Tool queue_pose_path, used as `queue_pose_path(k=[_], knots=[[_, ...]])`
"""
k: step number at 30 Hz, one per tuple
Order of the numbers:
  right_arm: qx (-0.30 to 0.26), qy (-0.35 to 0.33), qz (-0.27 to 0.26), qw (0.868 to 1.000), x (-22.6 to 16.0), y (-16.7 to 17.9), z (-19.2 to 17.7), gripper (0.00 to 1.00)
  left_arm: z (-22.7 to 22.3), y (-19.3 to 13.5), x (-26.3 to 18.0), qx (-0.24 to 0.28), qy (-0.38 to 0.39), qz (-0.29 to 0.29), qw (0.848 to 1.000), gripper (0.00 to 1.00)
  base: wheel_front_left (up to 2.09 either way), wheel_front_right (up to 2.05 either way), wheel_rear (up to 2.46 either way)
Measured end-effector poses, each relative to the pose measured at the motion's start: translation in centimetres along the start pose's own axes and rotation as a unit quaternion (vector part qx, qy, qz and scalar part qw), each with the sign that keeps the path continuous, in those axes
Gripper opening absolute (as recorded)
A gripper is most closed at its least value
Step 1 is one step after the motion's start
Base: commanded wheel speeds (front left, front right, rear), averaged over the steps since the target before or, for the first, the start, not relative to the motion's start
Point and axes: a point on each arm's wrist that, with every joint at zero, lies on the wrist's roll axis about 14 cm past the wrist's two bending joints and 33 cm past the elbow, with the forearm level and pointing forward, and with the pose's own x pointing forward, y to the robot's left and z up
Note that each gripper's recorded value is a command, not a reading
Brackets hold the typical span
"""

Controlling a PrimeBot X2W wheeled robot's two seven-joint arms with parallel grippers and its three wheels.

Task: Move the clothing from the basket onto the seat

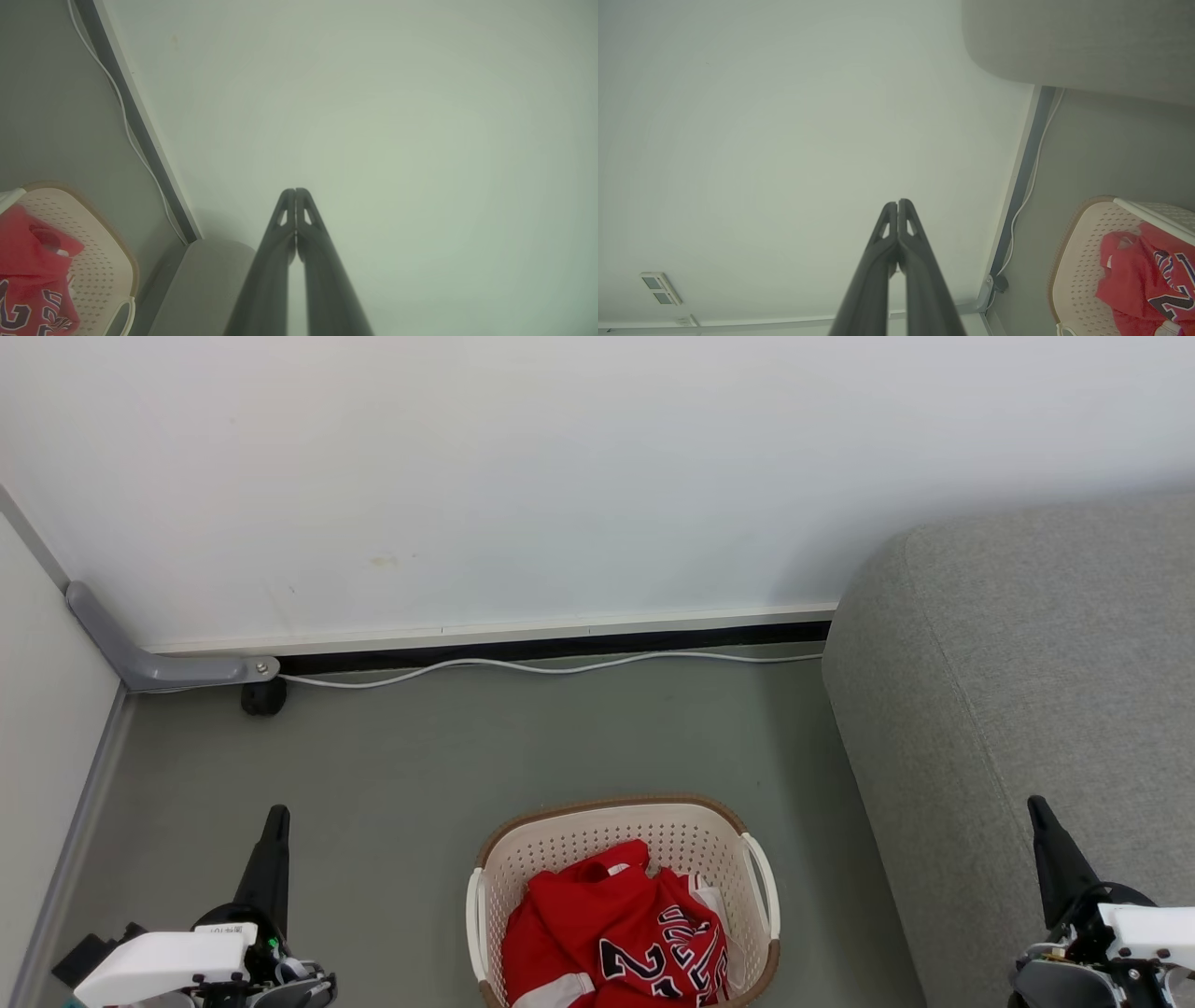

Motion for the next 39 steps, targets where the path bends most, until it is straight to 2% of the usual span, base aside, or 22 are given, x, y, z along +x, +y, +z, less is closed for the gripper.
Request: queue_pose_path(k=[17, 18, 25, 39], knots=[[0.000, 0.000, 0.000, 1.000, 0.0, 0.0, 0.0, 0.00, 0.0, 0.0, 0.0, 0.000, 0.000, 0.000, 1.000, 0.00, 0.00, 0.00, 0.00], [0.000, 0.000, 0.000, 1.000, 0.0, 0.0, 0.0, 1.00, 0.0, 0.0, 0.0, 0.000, 0.000, 0.000, 1.000, 1.00, -0.06, -0.06, -0.06], [0.017, 0.001, -0.066, 0.998, -2.0, -4.5, -0.9, 1.00, -0.8, 4.8, -2.2, -0.017, -0.001, 0.071, 0.997, 1.00, 0.00, 0.00, 0.00], [-0.008, 0.005, -0.057, 0.998, -1.5, -3.8, -0.5, 1.00, -0.9, 4.8, -2.0, -0.002, -0.008, 0.072, 0.997, 1.00, 0.00, 0.00, 0.00]])
